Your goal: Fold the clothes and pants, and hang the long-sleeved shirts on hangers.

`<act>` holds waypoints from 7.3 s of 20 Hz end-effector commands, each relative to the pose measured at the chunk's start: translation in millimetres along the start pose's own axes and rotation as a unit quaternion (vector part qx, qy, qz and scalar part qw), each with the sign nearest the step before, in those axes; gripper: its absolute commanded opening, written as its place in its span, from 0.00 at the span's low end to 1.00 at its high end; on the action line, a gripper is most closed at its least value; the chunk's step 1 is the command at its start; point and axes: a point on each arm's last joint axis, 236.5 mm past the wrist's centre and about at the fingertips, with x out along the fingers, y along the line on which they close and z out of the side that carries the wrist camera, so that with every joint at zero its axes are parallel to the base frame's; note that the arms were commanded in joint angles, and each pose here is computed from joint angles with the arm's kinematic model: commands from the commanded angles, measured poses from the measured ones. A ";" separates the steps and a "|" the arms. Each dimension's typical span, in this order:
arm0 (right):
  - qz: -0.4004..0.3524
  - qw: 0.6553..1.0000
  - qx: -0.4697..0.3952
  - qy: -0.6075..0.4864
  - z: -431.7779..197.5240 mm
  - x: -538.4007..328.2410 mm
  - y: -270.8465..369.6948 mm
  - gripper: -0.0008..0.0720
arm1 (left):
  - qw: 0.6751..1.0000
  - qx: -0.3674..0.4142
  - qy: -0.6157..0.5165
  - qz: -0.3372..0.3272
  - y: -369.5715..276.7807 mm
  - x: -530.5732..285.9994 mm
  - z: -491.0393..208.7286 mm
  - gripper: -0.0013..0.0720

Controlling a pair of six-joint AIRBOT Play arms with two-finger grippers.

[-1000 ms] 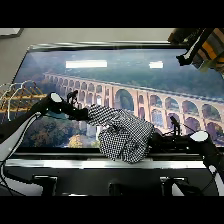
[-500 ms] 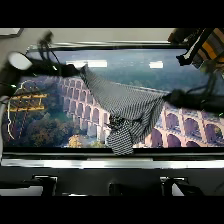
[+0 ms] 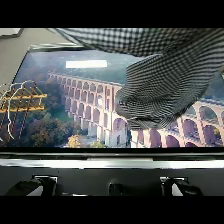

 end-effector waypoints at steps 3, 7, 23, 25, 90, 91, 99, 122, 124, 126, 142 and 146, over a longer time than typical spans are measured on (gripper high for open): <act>-0.011 0.997 -0.013 -0.081 38.4 -67.4 40.9 0.06 | 0.995 0.019 -0.095 0.010 -21.5 -105.1 55.1 0.06; -0.012 0.997 0.025 -0.067 36.5 -36.0 18.4 0.06 | 0.996 0.016 -0.082 0.012 -17.7 -94.9 46.4 0.06; 0.168 0.911 0.279 0.252 -329.6 380.7 19.1 0.06 | 0.933 -0.124 0.273 0.197 167.0 125.1 -247.4 0.06; 0.156 0.896 0.266 0.318 -391.4 383.8 29.5 0.06 | 0.894 -0.164 0.354 0.219 193.3 112.7 -310.2 0.06; -0.438 0.781 0.281 0.346 -365.0 28.9 -319.7 0.06 | 0.743 -0.326 0.584 0.026 25.2 50.8 -584.1 0.99; -0.437 0.774 0.282 0.361 -374.1 28.1 -319.8 0.06 | 0.743 -0.326 0.584 0.026 25.2 50.9 -584.1 0.99; -0.313 0.758 0.290 0.493 -434.7 3.3 -269.8 0.77 | 0.743 -0.326 0.584 0.026 25.1 50.9 -584.1 0.99; -0.202 0.709 0.544 0.400 -597.2 -15.6 -130.4 0.70 | 0.704 -0.358 0.611 -0.047 -42.4 59.2 -625.1 0.99; -0.185 0.703 0.548 0.414 -604.5 -15.3 -124.0 0.28 | 0.708 -0.357 0.608 -0.044 -42.0 61.3 -626.0 0.99; -0.170 0.703 0.547 0.423 -603.1 -15.8 -117.4 0.06 | 0.708 -0.357 0.608 -0.043 -41.6 62.0 -627.3 0.99; -0.092 0.677 0.581 0.441 -580.0 -14.6 -76.2 0.06 | 0.698 -0.372 0.607 -0.076 -90.5 68.7 -653.5 0.06; -0.047 0.725 0.589 0.354 -518.1 32.3 -95.6 0.06 | 0.757 -0.364 0.530 -0.115 -70.8 132.4 -570.9 0.05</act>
